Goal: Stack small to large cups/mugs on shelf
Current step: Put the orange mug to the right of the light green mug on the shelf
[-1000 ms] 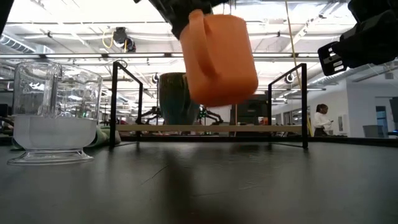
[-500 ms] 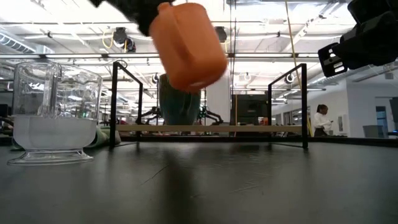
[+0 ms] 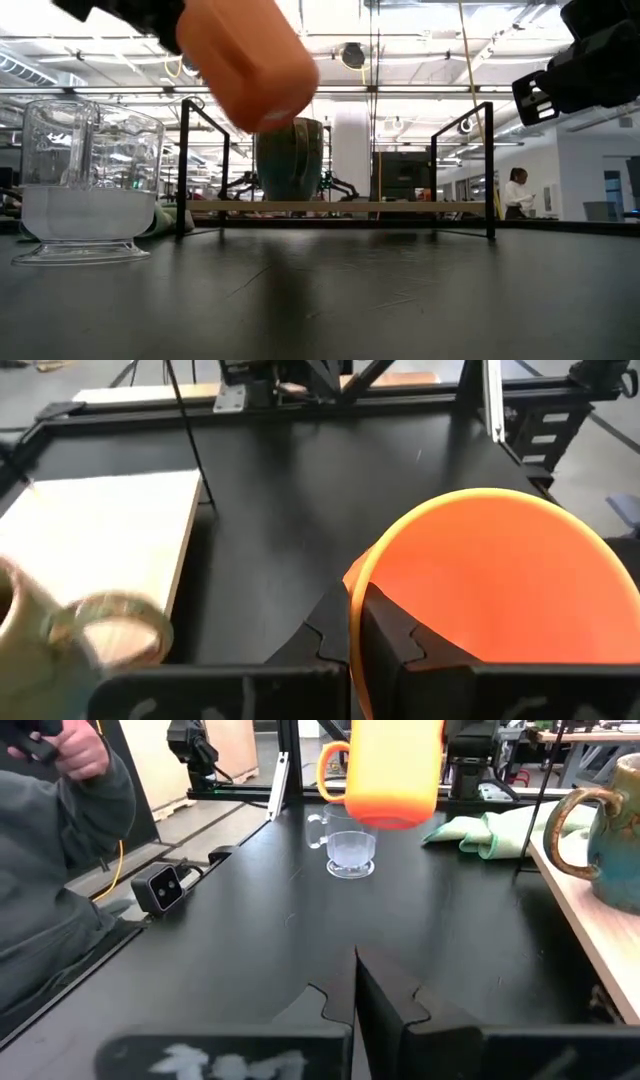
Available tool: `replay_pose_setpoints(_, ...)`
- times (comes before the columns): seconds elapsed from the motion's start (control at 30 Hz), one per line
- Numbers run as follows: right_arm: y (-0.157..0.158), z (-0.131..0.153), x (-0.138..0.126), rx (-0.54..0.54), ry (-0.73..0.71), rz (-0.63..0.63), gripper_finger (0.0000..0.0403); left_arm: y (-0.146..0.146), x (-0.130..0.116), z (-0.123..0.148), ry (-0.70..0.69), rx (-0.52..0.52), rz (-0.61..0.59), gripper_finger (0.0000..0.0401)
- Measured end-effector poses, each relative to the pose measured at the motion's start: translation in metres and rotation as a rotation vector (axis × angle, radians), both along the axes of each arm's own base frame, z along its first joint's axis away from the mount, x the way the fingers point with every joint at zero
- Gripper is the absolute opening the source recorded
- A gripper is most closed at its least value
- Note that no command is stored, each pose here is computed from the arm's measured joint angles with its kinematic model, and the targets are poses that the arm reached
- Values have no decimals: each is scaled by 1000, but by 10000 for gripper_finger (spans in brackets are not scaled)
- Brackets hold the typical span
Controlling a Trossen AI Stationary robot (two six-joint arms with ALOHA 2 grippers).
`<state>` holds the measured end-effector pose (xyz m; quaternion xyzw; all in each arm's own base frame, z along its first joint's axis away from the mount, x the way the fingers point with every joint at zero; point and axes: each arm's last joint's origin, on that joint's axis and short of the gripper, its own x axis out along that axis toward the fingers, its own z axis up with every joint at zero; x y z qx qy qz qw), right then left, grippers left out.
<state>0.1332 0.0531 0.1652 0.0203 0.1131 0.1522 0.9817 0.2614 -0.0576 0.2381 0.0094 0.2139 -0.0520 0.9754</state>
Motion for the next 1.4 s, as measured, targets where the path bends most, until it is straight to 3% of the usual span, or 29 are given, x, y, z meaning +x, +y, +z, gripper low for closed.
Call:
replay_pose_setpoints(0.4, -3, -11, -6, 43, -58, -3, 0, 8, -27, -18, -163, -27, 51, 5)
replay_pose_setpoints(0.73, -3, -9, -7, 36, -76, 2, 0, 17, -27, -22, -317, -68, 35, 5)
replay_pose_setpoints(0.9, -3, -8, -7, 37, -88, 3, 0, 28, -13, 5, -371, -51, 54, 5)
replay_pose_setpoints(1.4, -3, -8, -7, 40, -95, 3, 0, 90, 11, 93, -214, -30, 99, 5)
